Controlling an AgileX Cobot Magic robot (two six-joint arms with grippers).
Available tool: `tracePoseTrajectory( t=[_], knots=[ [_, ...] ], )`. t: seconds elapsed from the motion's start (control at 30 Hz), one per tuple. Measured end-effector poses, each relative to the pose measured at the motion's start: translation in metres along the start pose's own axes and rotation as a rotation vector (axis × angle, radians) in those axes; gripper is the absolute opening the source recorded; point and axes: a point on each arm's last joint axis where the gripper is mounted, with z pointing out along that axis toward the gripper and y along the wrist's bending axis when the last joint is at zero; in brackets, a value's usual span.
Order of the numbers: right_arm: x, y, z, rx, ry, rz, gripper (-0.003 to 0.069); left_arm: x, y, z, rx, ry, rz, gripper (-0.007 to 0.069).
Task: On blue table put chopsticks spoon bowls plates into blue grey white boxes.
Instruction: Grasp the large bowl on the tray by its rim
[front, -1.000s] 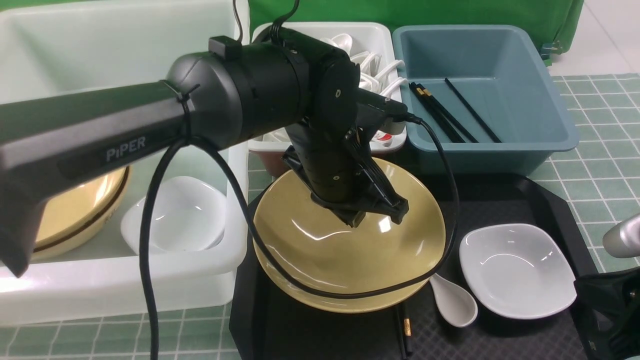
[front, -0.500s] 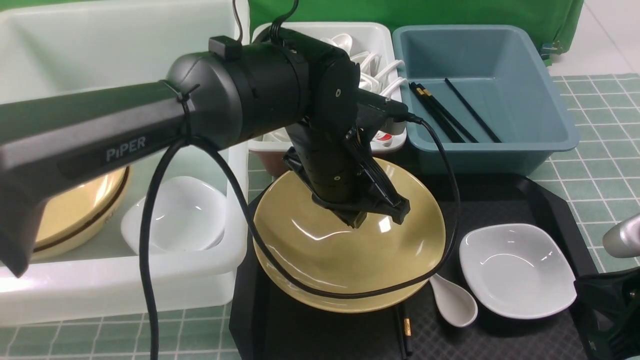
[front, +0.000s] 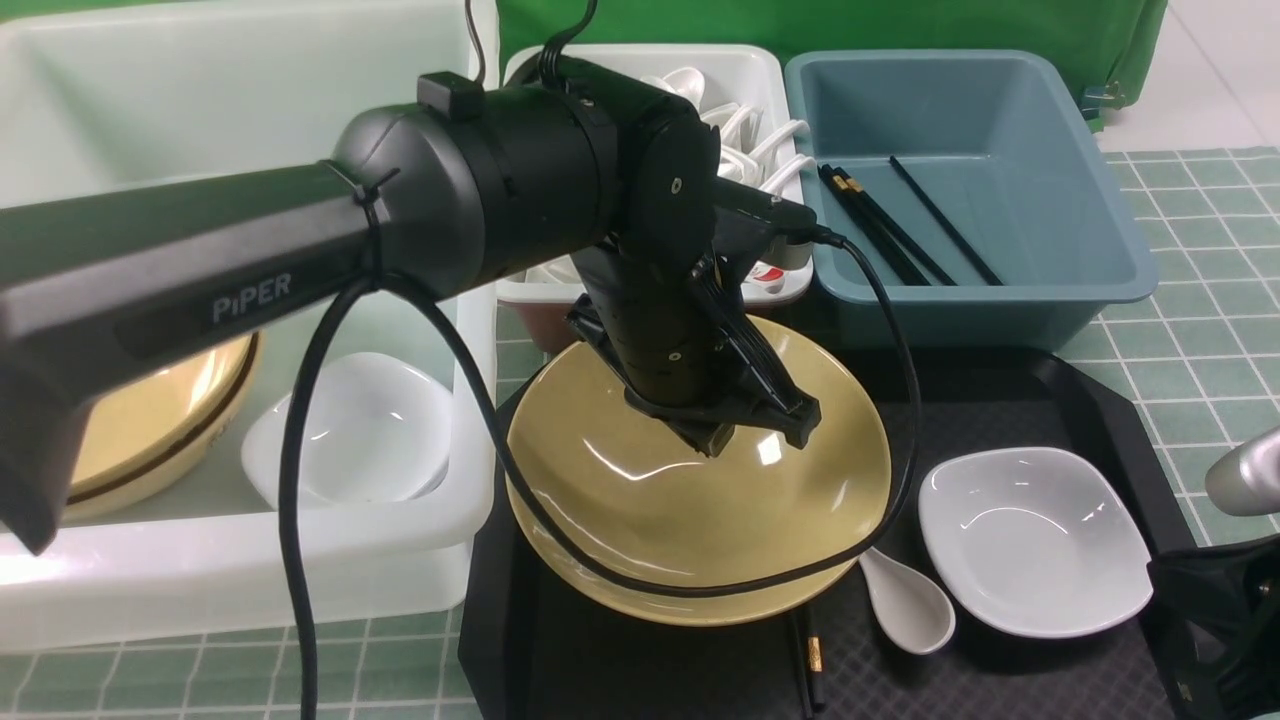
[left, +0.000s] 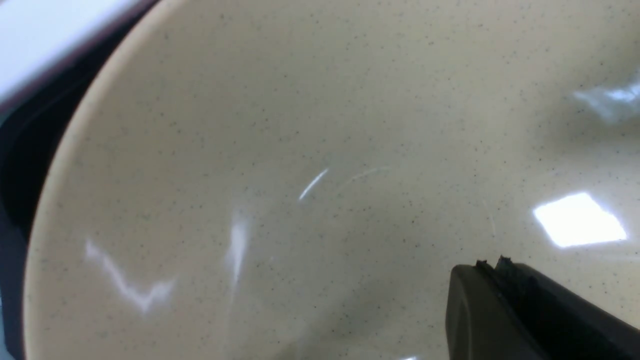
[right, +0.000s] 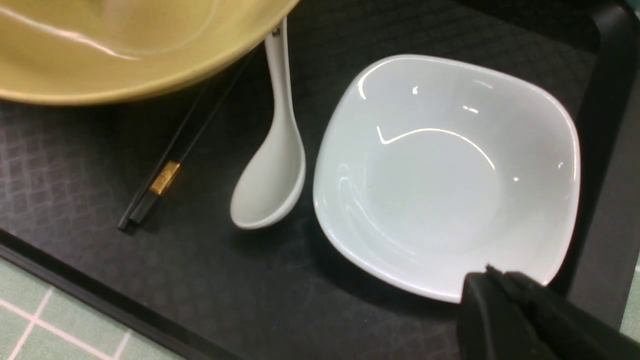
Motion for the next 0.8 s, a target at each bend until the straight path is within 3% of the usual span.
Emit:
tracePoseTrajectory(
  t=[0.8],
  knots=[
    [0.0018, 0.0004, 0.0, -0.005, 0.02, 0.0, 0.0047, 0.0001, -0.003, 0.0, 0.033, 0.001, -0.016, 0.0004]
  ],
)
